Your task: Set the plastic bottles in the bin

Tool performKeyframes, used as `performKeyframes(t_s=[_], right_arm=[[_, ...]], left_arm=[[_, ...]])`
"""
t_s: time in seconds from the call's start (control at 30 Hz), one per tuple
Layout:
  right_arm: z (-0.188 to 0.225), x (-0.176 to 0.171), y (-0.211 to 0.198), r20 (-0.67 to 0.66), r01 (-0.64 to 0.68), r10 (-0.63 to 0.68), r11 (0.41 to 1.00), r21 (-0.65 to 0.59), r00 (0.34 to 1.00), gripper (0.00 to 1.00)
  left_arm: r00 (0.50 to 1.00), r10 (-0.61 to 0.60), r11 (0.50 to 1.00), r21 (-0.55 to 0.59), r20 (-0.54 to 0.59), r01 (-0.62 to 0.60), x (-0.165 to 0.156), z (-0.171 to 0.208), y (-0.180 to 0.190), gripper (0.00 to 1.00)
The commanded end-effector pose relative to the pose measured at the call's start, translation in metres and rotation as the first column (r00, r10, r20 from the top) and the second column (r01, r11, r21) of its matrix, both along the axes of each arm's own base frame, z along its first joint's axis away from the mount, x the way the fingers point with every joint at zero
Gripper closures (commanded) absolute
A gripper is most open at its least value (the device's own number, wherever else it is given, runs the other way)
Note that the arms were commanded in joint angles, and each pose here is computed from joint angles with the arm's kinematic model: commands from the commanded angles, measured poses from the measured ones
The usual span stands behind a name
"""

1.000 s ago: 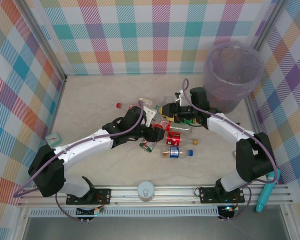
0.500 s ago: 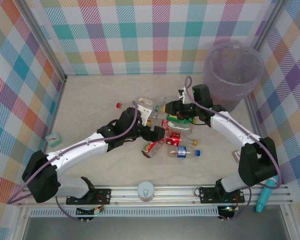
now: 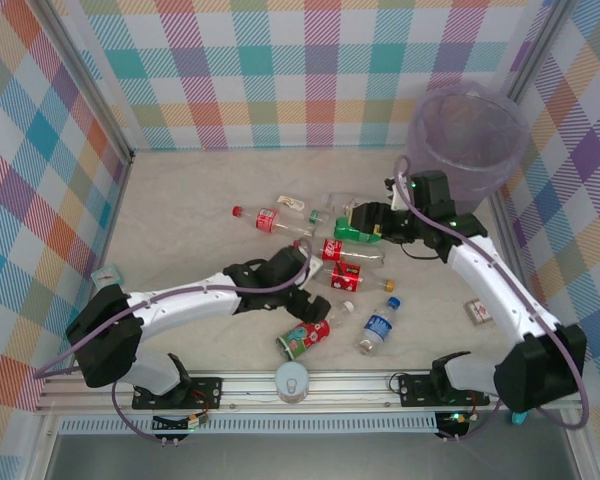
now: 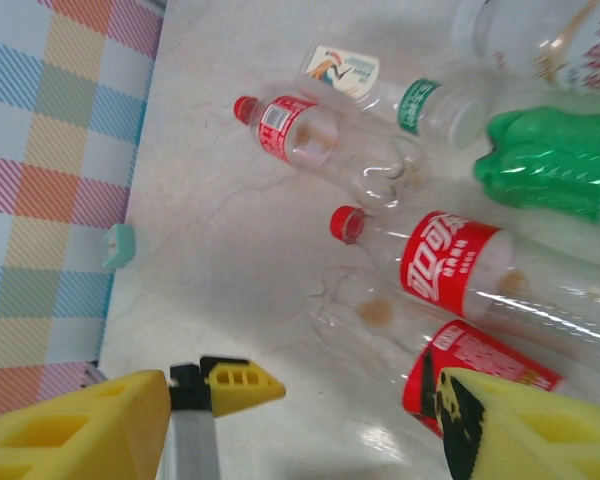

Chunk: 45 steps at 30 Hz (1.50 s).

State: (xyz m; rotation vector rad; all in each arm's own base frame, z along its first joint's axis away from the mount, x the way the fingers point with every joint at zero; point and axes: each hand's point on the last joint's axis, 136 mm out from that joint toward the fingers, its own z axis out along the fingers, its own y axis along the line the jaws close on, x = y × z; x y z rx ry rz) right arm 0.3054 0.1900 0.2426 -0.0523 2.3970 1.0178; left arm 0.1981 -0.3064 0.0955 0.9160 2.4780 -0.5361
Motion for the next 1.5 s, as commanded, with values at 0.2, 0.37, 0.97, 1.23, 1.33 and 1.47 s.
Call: performKeyframes(t_s=[0.2,0.37,0.97,1.23,1.33,1.47], right_arm=[[-0.036,-0.035,-0.031,-0.08,0.035,-0.047,0.99,-0.139,0.996,0.2],[-0.037,-0.036,-0.028,-0.084,0.027,-0.038,0.992,-0.127,0.996,0.17],[-0.03,-0.043,-0.023,-0.089,0.01,-0.017,0.997,-0.077,0.996,0.15],[-0.034,-0.054,-0.005,-0.141,-0.031,0.04,0.998,0.062,0.989,0.16],[-0.039,-0.048,-0.002,-0.16,-0.024,0.035,0.997,0.072,0.987,0.16],[-0.033,-0.045,0.003,-0.148,-0.038,0.054,0.994,0.106,0.988,0.16]], left_arm=[[0.989,-0.131,0.985,0.107,-0.075,0.139,-0.052,-0.013,0.013,0.0],[0.985,-0.152,0.957,0.239,-0.079,0.166,-0.055,-0.039,0.022,0.0],[0.997,-0.07,0.957,0.286,0.042,0.055,-0.018,-0.052,0.018,0.22],[0.982,0.069,0.997,0.029,0.177,-0.075,0.011,0.009,0.023,0.36],[0.969,0.111,0.994,-0.028,0.221,-0.107,0.022,0.027,0.024,0.42],[0.964,0.119,0.993,-0.033,0.238,-0.114,0.023,0.033,0.031,0.42]])
